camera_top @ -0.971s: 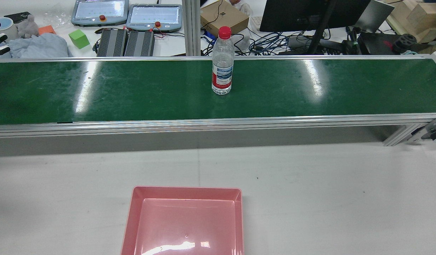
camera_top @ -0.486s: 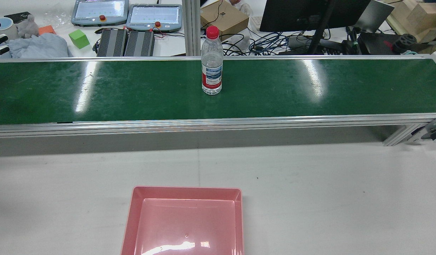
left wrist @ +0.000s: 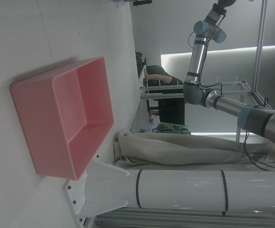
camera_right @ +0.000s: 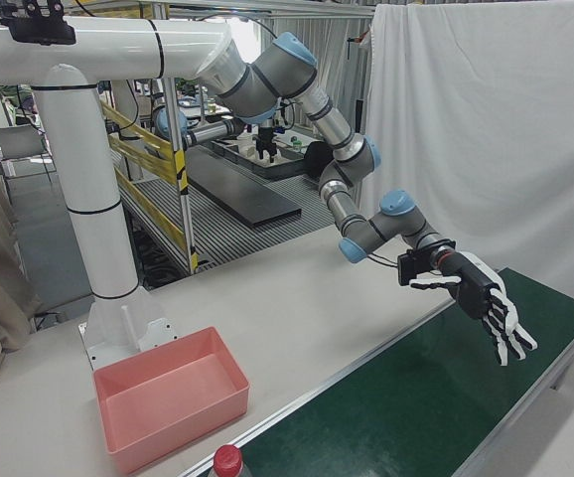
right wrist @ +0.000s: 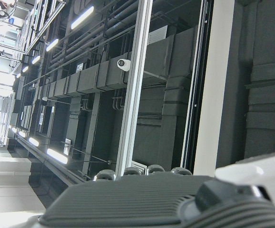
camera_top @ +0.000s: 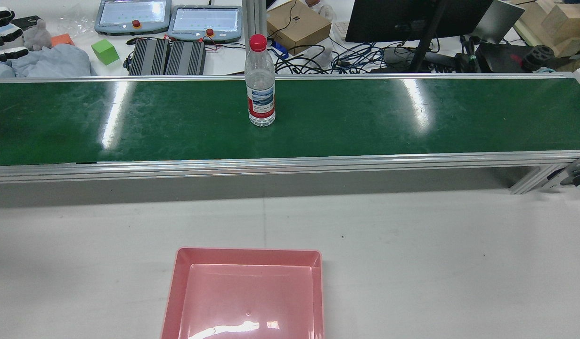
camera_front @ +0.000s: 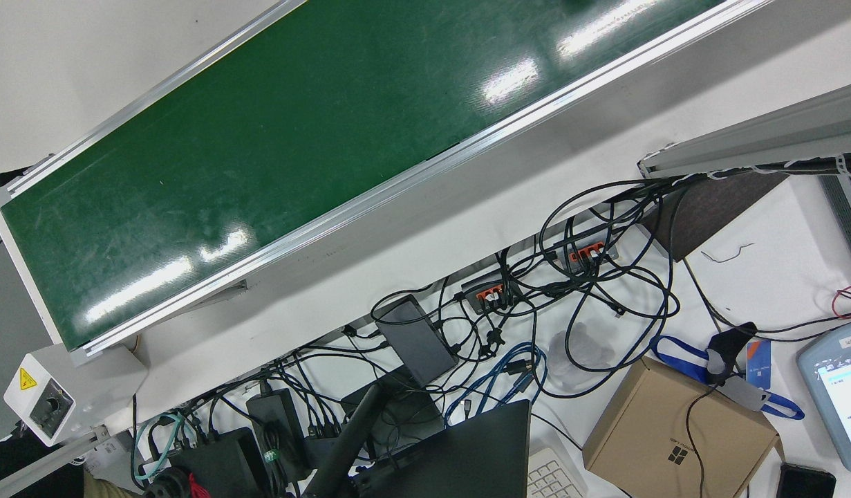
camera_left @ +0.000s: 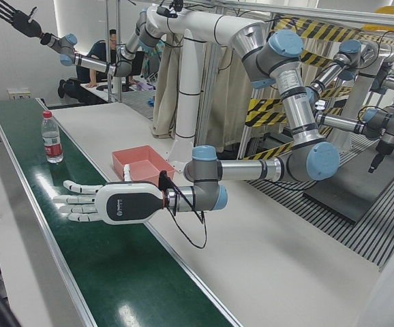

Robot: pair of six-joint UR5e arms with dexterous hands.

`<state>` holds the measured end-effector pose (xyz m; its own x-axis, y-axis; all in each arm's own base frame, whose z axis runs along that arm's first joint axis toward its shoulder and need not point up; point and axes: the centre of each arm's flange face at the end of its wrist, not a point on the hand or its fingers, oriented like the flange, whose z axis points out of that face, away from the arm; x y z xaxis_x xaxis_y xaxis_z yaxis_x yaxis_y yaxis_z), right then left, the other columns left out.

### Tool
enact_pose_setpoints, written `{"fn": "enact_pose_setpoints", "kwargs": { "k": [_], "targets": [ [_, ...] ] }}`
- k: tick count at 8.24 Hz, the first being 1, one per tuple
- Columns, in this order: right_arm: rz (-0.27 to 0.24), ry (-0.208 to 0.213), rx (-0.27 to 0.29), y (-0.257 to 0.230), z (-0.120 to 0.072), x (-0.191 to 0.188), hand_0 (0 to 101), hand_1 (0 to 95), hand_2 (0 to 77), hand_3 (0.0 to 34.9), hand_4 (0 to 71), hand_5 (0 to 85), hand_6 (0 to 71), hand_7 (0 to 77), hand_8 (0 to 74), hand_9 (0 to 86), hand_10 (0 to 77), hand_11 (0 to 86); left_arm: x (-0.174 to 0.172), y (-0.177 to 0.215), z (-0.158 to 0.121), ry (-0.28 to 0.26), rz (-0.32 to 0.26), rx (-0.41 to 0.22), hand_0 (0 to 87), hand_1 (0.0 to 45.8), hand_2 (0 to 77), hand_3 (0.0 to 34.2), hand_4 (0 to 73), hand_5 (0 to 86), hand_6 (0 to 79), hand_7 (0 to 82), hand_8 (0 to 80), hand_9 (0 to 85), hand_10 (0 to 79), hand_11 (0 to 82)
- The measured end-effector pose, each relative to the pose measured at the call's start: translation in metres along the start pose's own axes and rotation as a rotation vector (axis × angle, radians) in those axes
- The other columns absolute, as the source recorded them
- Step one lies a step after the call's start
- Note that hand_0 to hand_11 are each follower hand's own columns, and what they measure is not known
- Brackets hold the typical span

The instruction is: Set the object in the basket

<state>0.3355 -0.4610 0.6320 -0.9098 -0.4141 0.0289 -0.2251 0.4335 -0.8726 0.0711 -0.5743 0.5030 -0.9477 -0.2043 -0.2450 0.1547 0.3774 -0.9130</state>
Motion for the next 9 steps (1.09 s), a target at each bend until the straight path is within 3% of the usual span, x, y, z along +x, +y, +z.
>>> {"fn": "enact_pose_setpoints", "kwargs": {
  "k": [1, 3, 7, 9],
  "targets": [
    [0.0, 0.0, 0.0, 0.0, 0.0, 0.0, 0, 0.0, 1.1, 0.1, 0.5, 0.0, 0.0, 0.5, 0.0, 0.0, 0.0, 0.0, 0.001, 0.011, 0.007, 0.007, 0.011, -0.005, 59.9, 5.4, 0.5, 9.6, 1.1, 26.2, 3.3, 1.1, 6.0, 8.2, 7.1, 13.6],
    [0.0, 0.0, 0.001, 0.0, 0.0, 0.0, 0, 0.0, 0.5, 0.2, 0.5, 0.0, 0.0, 0.5, 0.0, 0.0, 0.0, 0.0, -0.014, 0.028, 0.017, 0.03, 0.005, -0.012, 59.8, 5.4, 0.5, 10.9, 1.1, 26.2, 3.3, 2.7, 6.0, 8.2, 7.1, 13.6],
    [0.0, 0.0, 0.0, 0.0, 0.0, 0.0, 0, 0.0, 0.5, 0.1, 0.5, 0.0, 0.0, 0.5, 0.0, 0.0, 0.0, 0.0, -0.088, 0.077, 0.053, -0.001, -0.022, -0.018, 58.4, 3.8, 0.5, 14.1, 0.5, 23.5, 4.4, 2.7, 6.0, 7.6, 7.6, 13.1],
    [0.0, 0.0, 0.0, 0.0, 0.0, 0.0, 0, 0.0, 0.5, 0.1, 0.5, 0.0, 0.0, 0.5, 0.0, 0.0, 0.0, 0.0, -0.117, 0.091, 0.061, 0.001, -0.026, -0.013, 56.7, 3.8, 0.5, 14.0, 0.5, 22.9, 4.4, 1.6, 4.4, 7.1, 8.7, 14.2]
  ]
}}
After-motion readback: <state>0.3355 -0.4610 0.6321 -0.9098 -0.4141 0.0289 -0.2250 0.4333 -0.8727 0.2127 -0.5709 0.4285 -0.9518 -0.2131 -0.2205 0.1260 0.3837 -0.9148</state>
